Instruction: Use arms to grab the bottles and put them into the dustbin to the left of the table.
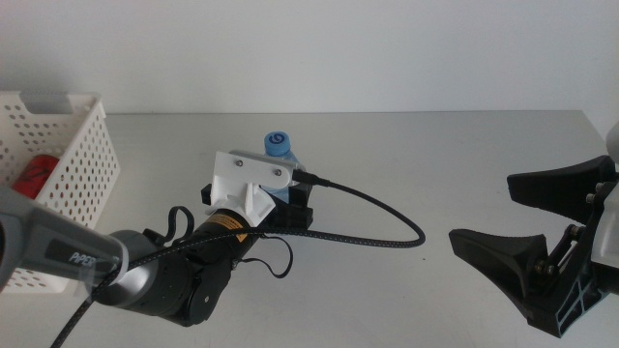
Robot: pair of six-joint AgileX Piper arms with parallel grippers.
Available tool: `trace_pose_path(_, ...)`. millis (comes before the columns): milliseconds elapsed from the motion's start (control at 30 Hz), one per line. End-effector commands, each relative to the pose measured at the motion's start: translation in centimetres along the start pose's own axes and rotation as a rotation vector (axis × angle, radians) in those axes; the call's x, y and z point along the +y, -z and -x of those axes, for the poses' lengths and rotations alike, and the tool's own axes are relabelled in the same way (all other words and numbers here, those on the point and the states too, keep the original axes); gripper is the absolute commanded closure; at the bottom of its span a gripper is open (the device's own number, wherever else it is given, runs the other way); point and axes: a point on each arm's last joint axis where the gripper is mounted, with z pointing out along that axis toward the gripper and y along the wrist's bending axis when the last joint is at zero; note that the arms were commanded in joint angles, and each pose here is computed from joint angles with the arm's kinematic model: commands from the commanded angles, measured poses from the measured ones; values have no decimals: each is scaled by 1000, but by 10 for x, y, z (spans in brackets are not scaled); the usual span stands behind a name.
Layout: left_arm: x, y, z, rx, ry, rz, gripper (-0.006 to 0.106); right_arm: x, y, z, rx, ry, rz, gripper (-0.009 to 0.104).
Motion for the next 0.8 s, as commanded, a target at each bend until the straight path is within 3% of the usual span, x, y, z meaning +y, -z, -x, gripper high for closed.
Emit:
trace_pose_path(0, -1, -1, 25, -178, 19, 0, 7, -1, 5, 15, -97, 18, -14, 29)
trace_pose_path(167, 2, -4, 18, -250, 19, 21, 10, -1, 5, 15, -97, 18, -14, 29)
trace_pose_path(333, 3, -6, 12, -225, 18, 28, 29, -1, 5, 15, -97, 18, -14, 29)
trace_pose_path(467, 2, -6, 11, -219, 14, 15, 62, -1, 5, 15, -97, 18, -14, 29)
trace_pose_path(500, 0, -5, 14, -219, 11, 4, 84, -1, 5, 15, -97, 18, -14, 29)
trace_pose_path(567, -1, -1, 22, -209, 13, -7, 102, -1, 5, 15, -97, 18, -14, 29)
trace_pose_path(767, -5, 25, 74, -120, 10, -22, 102, -1, 5, 15, -97, 18, -14, 29)
